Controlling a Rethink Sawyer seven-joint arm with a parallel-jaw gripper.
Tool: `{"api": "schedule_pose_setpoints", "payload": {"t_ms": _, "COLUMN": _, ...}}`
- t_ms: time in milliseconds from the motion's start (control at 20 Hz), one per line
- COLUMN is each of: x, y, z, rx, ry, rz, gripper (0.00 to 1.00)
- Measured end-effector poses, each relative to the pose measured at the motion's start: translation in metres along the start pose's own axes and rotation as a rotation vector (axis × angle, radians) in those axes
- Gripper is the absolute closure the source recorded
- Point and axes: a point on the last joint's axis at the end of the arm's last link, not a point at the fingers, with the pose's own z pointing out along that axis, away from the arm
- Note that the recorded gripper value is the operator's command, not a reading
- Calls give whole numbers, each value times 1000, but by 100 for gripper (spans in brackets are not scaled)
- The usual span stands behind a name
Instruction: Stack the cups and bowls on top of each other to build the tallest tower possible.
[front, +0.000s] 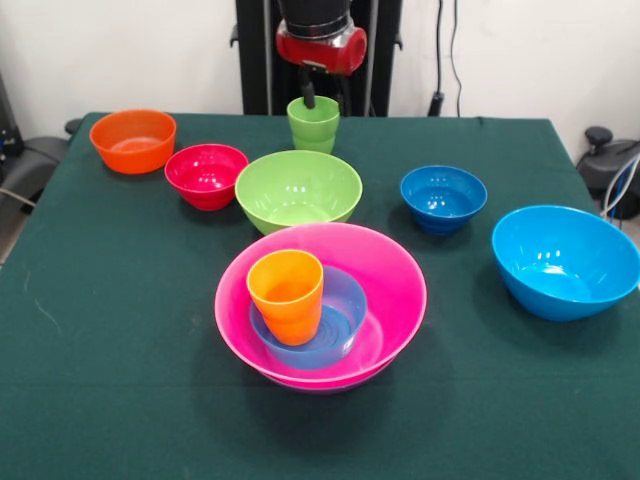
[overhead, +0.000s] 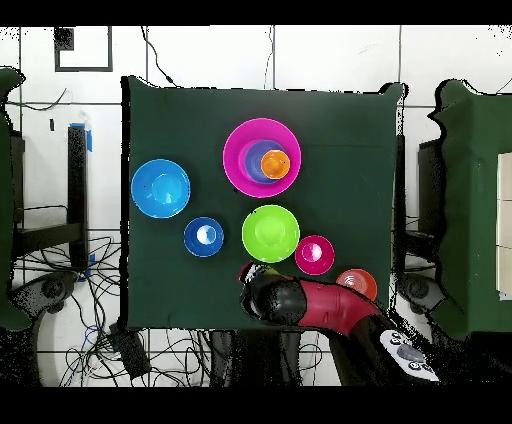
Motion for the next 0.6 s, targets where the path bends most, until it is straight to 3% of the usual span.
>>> {"api": "schedule_pose_setpoints", "payload": {"t_ms": 300, "x": -5, "y": -6, "z": 1, "rx": 11, "ry": -14, "rz": -5, "gripper": 0}}
{"api": "schedule_pose_setpoints", "payload": {"t_ms": 600, "x": 0, "y": -10, "z": 12, "rx": 14, "ry": 3, "rz": -11, "gripper": 0}}
